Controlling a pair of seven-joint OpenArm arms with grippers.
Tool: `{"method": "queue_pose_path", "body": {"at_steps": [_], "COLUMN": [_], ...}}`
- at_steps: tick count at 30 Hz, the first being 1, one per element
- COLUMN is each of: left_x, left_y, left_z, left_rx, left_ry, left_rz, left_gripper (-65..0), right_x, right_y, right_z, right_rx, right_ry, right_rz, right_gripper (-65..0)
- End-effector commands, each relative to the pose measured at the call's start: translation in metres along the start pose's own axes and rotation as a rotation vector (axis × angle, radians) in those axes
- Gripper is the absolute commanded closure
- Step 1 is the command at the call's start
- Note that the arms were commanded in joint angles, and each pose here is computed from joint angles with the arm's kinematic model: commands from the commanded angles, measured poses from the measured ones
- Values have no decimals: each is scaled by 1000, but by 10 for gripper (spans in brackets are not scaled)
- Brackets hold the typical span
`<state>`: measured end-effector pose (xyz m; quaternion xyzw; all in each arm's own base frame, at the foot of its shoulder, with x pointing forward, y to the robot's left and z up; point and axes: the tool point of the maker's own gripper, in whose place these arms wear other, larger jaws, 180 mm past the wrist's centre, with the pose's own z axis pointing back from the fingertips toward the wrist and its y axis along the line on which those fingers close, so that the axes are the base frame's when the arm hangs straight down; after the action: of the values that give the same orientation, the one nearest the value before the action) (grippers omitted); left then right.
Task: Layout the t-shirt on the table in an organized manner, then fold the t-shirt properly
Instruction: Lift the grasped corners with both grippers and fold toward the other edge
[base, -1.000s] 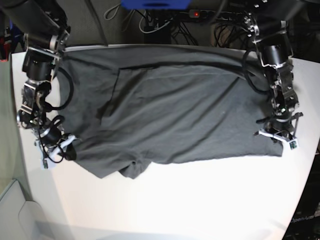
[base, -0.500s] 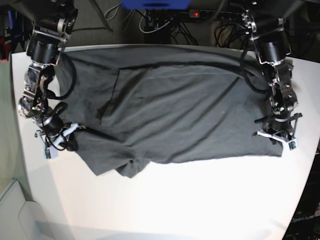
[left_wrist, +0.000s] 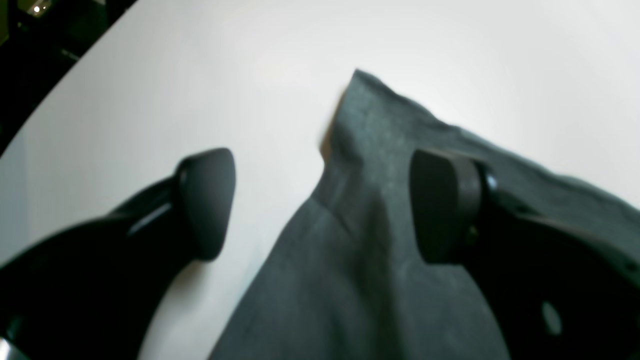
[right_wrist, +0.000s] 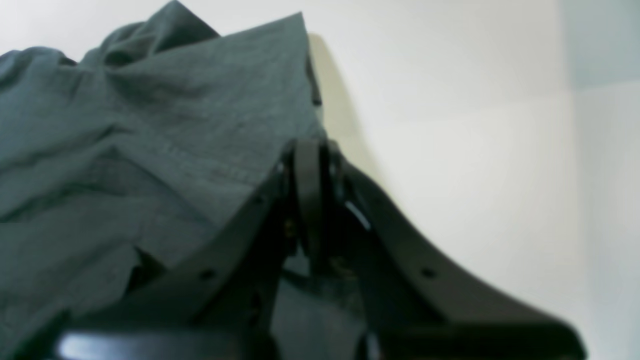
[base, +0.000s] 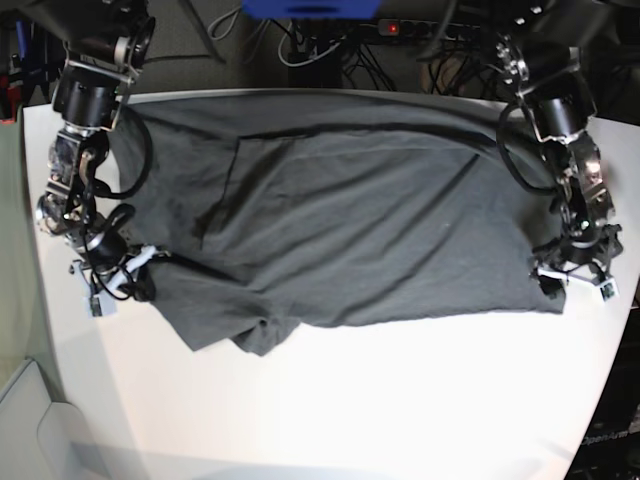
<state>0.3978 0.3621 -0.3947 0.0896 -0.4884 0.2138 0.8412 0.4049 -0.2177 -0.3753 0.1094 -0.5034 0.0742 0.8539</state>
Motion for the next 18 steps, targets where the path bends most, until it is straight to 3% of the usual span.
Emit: {"method": "queue_pose_path", "body": {"at_steps": [1,9,11,13,16,18], "left_x": [22,7,5,7,-5,-6], "left_y": [-1,-4,-16,-21,-30,-34], "left_z": [-6,-13,-14,-15,-17,-19], "left_rx": [0,-4,-30,-46,-73,-82], "left_ry": [-46,6,12,14,49,59], "left_rz": [12,28,-12,-64,-141,-160], "left_gripper": [-527,-525,-502,-425,-256,-192], "right_x": [28,27,27,27,28,29], "right_y": [-4,-6,-7,-7,-7,-7], "right_z": [1,2,2,2,2,1], "right_rx": [-1,-4,-6,-6,-6,-6], "right_ry": [-71,-69,-69,-69,-71,-72], "right_rz": [21,23,23,23,23,23], "right_gripper": [0,0,0,0,0,0]}}
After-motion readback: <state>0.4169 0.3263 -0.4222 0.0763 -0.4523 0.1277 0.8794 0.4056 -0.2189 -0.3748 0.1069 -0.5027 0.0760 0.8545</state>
